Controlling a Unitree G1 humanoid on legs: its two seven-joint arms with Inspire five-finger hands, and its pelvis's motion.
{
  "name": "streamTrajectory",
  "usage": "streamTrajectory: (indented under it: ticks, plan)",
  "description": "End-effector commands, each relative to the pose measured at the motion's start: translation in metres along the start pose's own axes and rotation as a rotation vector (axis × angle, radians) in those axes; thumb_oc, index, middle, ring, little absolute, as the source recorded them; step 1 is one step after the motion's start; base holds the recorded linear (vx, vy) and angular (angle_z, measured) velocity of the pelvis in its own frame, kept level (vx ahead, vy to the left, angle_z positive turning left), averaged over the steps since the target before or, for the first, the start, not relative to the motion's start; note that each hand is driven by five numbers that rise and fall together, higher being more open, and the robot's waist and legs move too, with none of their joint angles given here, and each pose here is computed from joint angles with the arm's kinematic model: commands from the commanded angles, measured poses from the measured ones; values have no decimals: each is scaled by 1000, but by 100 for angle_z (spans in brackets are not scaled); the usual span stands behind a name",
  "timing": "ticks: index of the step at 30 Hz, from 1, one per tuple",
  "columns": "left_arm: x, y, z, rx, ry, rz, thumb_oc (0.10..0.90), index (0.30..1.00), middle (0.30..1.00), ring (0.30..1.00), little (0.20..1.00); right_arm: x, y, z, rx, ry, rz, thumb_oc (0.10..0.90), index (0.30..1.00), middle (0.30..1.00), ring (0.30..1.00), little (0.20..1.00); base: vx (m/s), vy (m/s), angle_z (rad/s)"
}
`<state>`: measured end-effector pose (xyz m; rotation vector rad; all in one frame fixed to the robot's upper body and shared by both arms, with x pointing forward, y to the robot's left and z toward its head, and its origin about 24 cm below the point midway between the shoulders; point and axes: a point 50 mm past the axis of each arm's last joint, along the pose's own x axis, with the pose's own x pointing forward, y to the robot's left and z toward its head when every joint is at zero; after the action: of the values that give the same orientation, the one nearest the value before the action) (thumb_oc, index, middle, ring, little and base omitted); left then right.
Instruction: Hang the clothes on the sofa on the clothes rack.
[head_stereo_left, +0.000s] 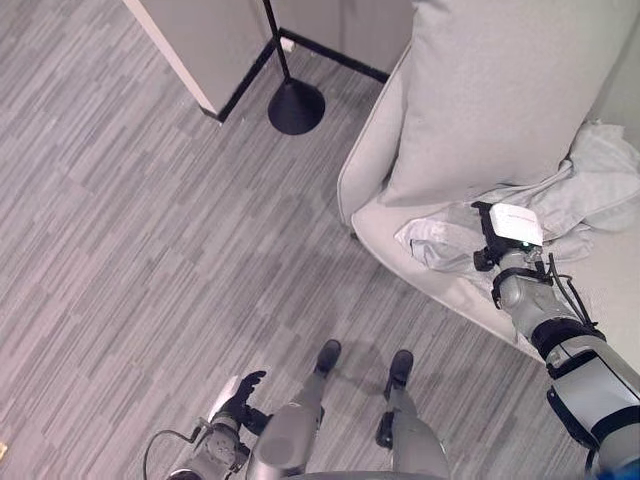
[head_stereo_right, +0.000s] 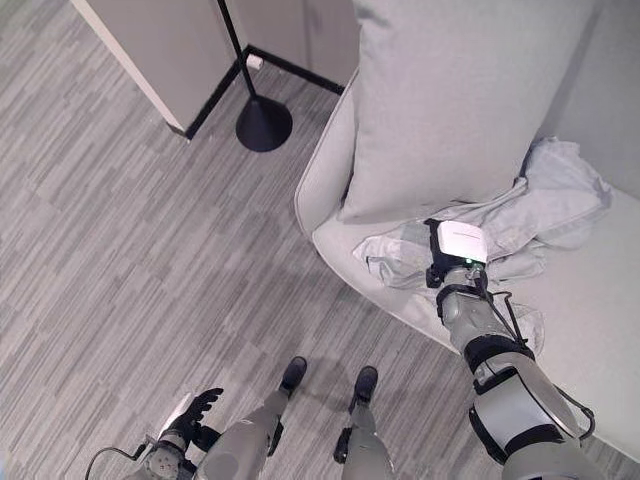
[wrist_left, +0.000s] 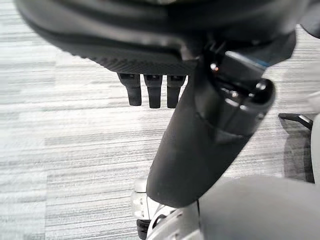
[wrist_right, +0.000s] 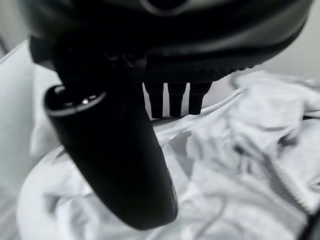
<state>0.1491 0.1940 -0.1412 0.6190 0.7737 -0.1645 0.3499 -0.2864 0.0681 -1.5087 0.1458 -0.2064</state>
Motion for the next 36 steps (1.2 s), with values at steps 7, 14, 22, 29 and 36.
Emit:
streamTrajectory:
  ticks: [7,14,22,29,36]
  plan:
    - [1,5,-3,-4,22,47,800,900,900,900,900,16,-31,-14,-138,49,-62,800,900,900,900,900,-10,28,5]
    - [11,38,11,-33,-4,149,800,900,900,900,900,27,-43,-19,-226,159,56,800,900,900,900,900,-15,31,1]
    - [18,75,27,-55,-51,240,800,900,900,900,900,17,-1,7,-246,126,253,400,300,300,300,300,-8,3,5]
    - [18,87,30,-66,-61,274,800,900,900,900,900,5,29,35,-144,65,325,400,300,300,300,300,-3,1,2]
    - [16,86,24,-72,-48,280,800,900,900,900,900,-9,51,38,-109,60,366,400,300,300,300,300,0,0,0]
